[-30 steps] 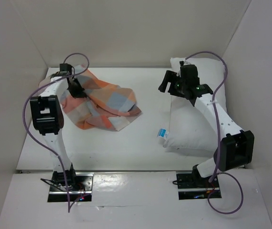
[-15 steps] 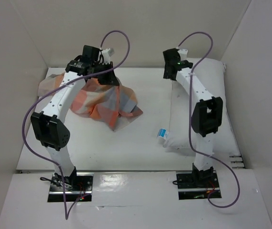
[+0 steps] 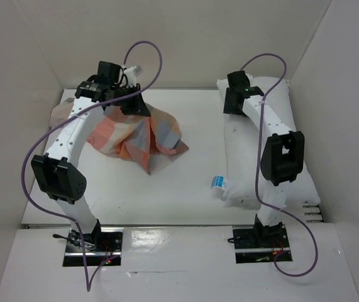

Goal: Put the pillow into the pillowcase

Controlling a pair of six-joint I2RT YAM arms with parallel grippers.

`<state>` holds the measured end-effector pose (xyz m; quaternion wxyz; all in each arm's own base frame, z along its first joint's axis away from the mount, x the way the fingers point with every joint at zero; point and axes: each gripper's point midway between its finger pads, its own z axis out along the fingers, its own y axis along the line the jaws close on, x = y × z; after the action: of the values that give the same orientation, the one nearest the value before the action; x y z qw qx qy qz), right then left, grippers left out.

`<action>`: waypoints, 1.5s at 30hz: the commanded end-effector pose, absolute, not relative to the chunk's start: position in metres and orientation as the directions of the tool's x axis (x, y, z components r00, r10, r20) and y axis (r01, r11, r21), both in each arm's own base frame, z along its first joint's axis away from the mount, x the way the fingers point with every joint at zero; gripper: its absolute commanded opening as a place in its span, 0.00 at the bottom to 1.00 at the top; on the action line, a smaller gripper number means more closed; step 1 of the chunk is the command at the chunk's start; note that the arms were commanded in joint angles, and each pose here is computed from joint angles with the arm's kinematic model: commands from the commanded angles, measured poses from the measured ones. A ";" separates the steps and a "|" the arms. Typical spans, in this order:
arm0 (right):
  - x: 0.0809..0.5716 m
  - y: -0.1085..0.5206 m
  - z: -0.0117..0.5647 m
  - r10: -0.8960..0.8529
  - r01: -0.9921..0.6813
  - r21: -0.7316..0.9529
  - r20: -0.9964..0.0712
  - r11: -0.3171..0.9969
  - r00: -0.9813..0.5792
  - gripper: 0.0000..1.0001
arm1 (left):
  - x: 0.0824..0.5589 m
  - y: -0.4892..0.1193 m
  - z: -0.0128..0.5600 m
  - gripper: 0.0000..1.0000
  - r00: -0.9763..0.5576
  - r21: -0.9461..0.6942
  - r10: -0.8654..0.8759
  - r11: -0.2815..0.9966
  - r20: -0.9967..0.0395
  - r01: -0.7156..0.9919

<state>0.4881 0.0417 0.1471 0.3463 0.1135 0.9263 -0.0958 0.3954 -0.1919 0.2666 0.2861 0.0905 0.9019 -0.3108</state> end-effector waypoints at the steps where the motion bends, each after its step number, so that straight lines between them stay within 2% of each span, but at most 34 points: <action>1: 0.470 0.063 0.178 0.072 0.202 -0.119 -0.670 0.972 -0.739 0.81 | 0.384 -0.180 0.297 0.00 -0.773 -0.511 -0.026 0.765 -0.634 0.393; 2: 0.462 0.073 0.181 0.043 0.176 -0.126 -0.684 0.976 -0.728 0.94 | 0.383 -0.175 0.298 0.00 -0.773 -0.511 -0.035 0.769 -0.634 0.385; 3: 0.461 0.090 0.222 0.040 0.147 -0.069 -0.775 0.987 -0.631 1.00 | 0.384 -0.172 0.298 0.00 -0.772 -0.511 -0.042 0.772 -0.634 0.377; 5: 0.447 0.153 0.238 -0.013 -0.040 0.010 -0.840 0.999 -0.542 1.00 | 0.377 -0.172 0.298 0.00 -0.774 -0.516 -0.040 0.767 -0.632 0.381; 6: 0.431 0.171 0.265 -0.006 -0.120 0.057 -0.882 0.991 -0.471 0.99 | 0.378 -0.169 0.299 0.00 -0.778 -0.523 -0.056 0.770 -0.626 0.366; 7: 0.412 0.209 0.268 -0.036 -0.238 0.079 -0.896 0.968 -0.442 0.98 | 0.379 -0.169 0.295 0.00 -0.780 -0.524 -0.056 0.770 -0.624 0.364; 8: 0.394 0.228 0.245 -0.064 -0.310 0.092 -0.886 0.946 -0.459 0.95 | 0.375 -0.170 0.296 0.00 -0.781 -0.531 -0.054 0.763 -0.622 0.370; 9: 0.387 0.247 0.259 -0.037 -0.361 0.117 -0.918 0.925 -0.394 0.95 | 0.374 -0.172 0.297 0.00 -0.783 -0.539 -0.052 0.753 -0.620 0.378; 10: 0.365 0.274 0.237 -0.089 -0.434 0.104 -0.911 0.895 -0.402 0.94 | 0.375 -0.172 0.299 0.00 -0.780 -0.543 -0.061 0.751 -0.623 0.375; 12: 0.353 0.297 0.237 -0.087 -0.470 0.101 -0.928 0.877 -0.362 0.92 | 0.377 -0.169 0.299 0.00 -0.780 -0.543 -0.068 0.755 -0.623 0.368; 17: 0.336 0.343 0.185 -0.182 -0.527 0.060 -0.901 0.848 -0.395 0.93 | 0.376 -0.170 0.300 0.00 -0.781 -0.548 -0.067 0.749 -0.621 0.373; 26: 0.368 0.372 0.136 -0.200 -0.474 0.027 -0.884 0.880 -0.422 0.90 | 0.374 -0.166 0.307 0.00 -0.772 -0.549 -0.082 0.750 -0.630 0.369; 28: 0.375 0.369 0.131 -0.171 -0.423 0.030 -0.887 0.906 -0.430 0.86 | 0.373 -0.168 0.308 0.00 -0.774 -0.556 -0.080 0.742 -0.629 0.375; 31: 0.387 0.365 0.127 -0.104 -0.341 0.048 -0.903 0.939 -0.416 0.71 | 0.372 -0.169 0.309 0.00 -0.775 -0.562 -0.079 0.735 -0.627 0.380; 32: 0.390 0.363 0.129 -0.078 -0.314 0.058 -0.913 0.948 -0.401 0.50 | 0.372 -0.169 0.309 0.00 -0.775 -0.562 -0.079 0.735 -0.627 0.380; 35: 0.401 0.346 0.135 -0.038 -0.247 0.064 -0.921 0.967 -0.388 0.08 | 0.372 -0.164 0.308 0.00 -0.773 -0.556 -0.088 0.745 -0.629 0.368; 36: 0.405 0.343 0.154 -0.002 -0.239 0.090 -0.933 0.967 -0.361 0.00 | 0.372 -0.164 0.308 0.00 -0.773 -0.556 -0.088 0.745 -0.629 0.368; 40: 0.424 0.300 0.179 0.044 -0.193 0.117 -0.937 0.974 -0.348 0.00 | 0.367 -0.160 0.292 0.00 -0.791 -0.545 -0.071 0.762 -0.608 0.350; 42: 0.427 0.284 0.177 0.023 -0.207 0.111 -0.922 0.972 -0.386 0.00 | 0.364 -0.163 0.285 0.00 -0.803 -0.549 -0.062 0.761 -0.593 0.346; 45: 0.443 0.247 0.171 0.067 -0.130 0.130 -0.911 0.983 -0.406 0.00 | 0.359 -0.172 0.269 0.00 -0.830 -0.555 -0.029 0.756 -0.557 0.346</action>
<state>0.4311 0.2760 0.1454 0.5266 -0.0573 0.8442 0.0826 0.3674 -0.1631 0.2692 0.2792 0.0635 0.8991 -0.3310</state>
